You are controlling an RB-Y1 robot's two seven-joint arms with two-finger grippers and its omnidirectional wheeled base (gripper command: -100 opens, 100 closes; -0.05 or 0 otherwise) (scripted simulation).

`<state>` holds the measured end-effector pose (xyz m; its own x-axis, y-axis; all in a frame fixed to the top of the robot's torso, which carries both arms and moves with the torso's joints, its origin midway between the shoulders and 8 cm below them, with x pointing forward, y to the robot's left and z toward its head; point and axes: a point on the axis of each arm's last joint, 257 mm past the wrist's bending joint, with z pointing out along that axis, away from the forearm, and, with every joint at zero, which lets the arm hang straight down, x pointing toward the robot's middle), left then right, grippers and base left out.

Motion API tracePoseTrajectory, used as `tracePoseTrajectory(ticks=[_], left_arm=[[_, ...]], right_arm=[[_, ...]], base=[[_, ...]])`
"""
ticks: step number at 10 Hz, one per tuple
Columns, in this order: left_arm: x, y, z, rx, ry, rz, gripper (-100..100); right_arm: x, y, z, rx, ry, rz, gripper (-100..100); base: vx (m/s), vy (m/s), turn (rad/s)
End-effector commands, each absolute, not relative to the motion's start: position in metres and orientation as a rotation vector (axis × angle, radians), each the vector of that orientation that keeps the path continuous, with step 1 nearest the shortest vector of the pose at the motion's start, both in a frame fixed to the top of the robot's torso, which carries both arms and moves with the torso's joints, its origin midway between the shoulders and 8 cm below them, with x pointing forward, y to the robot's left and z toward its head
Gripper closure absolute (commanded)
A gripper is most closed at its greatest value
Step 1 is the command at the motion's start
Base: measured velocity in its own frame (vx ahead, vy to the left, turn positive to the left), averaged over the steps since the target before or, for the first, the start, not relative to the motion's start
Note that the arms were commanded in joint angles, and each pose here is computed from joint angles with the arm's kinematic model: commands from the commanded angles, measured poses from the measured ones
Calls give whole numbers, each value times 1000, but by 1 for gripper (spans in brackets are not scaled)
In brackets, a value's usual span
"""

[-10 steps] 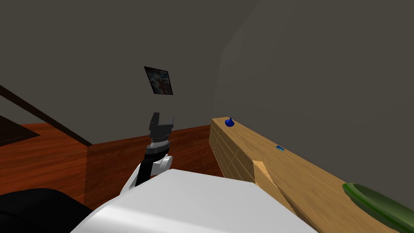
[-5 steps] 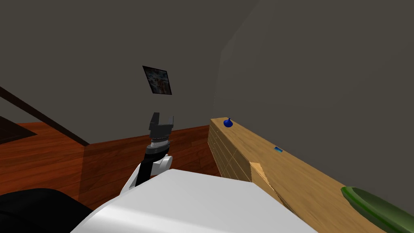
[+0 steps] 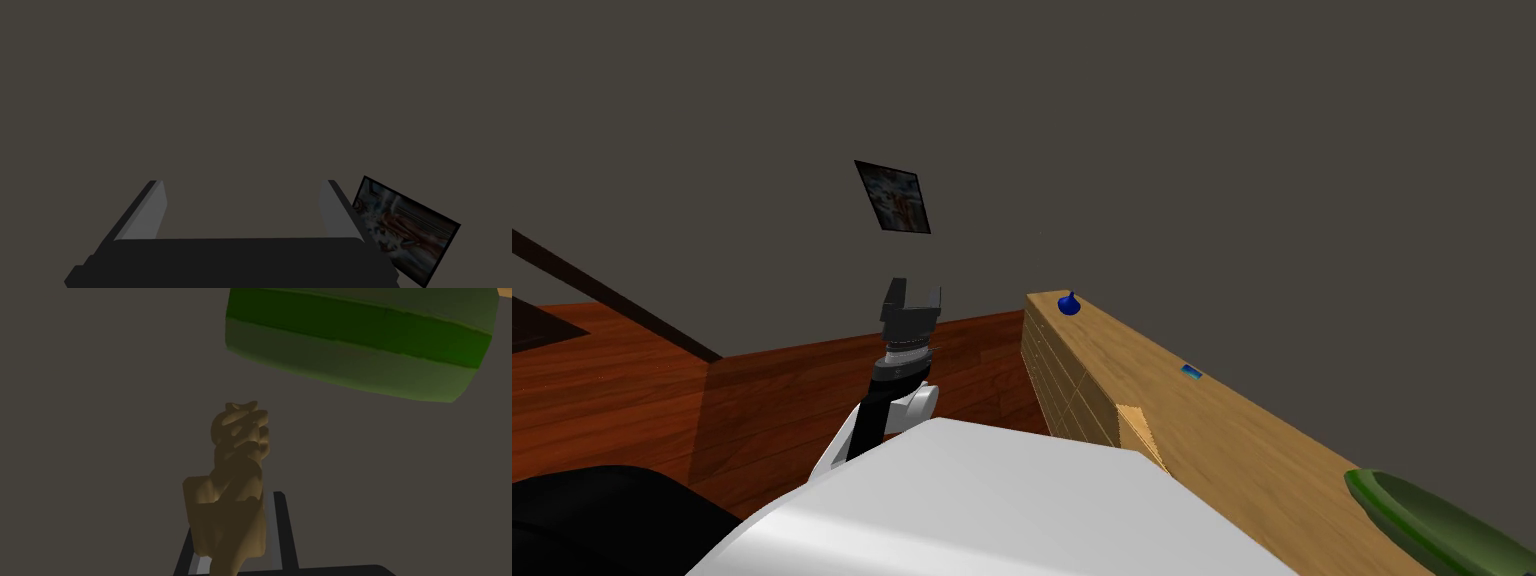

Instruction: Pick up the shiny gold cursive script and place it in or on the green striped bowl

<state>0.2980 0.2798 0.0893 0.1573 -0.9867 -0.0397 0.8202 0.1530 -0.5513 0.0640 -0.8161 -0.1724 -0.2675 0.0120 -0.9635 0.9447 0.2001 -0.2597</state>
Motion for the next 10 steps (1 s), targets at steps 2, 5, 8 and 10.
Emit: tracePoseTrajectory(ticks=[2,5,8,10], left_arm=[[298,280,89,-455,443,-1358,0],[298,280,89,-455,443,-1358,0],[298,280,89,-455,443,-1358,0],[298,280,89,-455,443,-1358,0]], right_arm=[[97,-819,-161,890,1515,-1225,100],[102,-819,-158,878,1514,-1225,-100],[102,-819,-157,878,1514,-1225,-100],[102,-819,-157,878,1514,-1225,0]], base=[[35,-114,-14],[19,-47,6],[0,0,0],[0,0,0]])
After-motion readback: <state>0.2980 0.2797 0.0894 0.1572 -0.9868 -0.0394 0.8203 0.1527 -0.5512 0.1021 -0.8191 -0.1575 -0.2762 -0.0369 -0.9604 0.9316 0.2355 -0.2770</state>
